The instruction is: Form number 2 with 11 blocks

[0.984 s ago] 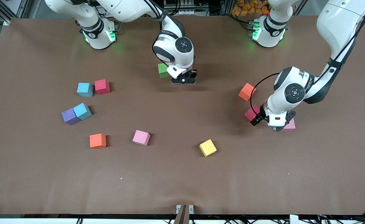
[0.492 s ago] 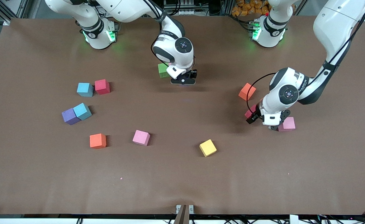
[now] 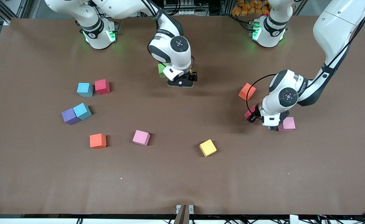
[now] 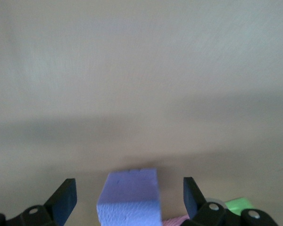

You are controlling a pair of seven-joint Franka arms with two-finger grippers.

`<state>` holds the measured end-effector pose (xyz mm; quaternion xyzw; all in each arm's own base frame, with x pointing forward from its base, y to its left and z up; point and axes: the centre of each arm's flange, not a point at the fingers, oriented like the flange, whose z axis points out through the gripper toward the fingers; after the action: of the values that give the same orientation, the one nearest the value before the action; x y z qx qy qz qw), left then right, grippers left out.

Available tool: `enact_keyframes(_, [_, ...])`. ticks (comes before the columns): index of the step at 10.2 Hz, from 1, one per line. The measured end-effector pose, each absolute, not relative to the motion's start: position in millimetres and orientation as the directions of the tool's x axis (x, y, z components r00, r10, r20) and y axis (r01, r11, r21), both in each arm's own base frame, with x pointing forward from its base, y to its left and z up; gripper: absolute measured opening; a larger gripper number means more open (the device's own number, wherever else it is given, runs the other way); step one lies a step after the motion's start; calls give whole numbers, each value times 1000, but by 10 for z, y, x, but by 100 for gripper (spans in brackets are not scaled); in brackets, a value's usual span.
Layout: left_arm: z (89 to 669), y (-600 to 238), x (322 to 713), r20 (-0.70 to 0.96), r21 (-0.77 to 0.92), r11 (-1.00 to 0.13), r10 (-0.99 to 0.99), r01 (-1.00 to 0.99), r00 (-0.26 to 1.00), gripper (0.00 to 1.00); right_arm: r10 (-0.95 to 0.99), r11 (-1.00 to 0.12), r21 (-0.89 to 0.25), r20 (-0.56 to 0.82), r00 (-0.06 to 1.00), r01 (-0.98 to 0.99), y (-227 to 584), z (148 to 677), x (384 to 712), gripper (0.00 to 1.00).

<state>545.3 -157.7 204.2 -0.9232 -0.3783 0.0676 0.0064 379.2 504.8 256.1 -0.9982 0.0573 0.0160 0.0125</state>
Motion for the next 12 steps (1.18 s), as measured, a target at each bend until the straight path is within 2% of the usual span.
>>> enact_keyframes(3, [2261, -1776, 5612, -92, -15, -729, 682, 684, 725, 62, -4, -999, -52, -19, 1000, -5, 4315, 3112, 4571, 100])
enact_keyframes(6, [2456, -2636, 5448, -61, 9, -825, 563, 565, 824, 62, 230, -971, -73, 1, 973, 229, 3225, 3161, 5381, 100])
enact_keyframes(9, [2648, -3568, 5124, 12, 39, -926, 376, 375, 927, 61, 185, -978, -97, -5, 983, 184, 2503, 3024, 5790, 100])
enact_keyframes(12, [2553, -4204, 4944, -9, 78, -980, 184, 184, 983, 61, 123, -982, -141, 17, 992, 124, 2322, 2790, 6074, 100])
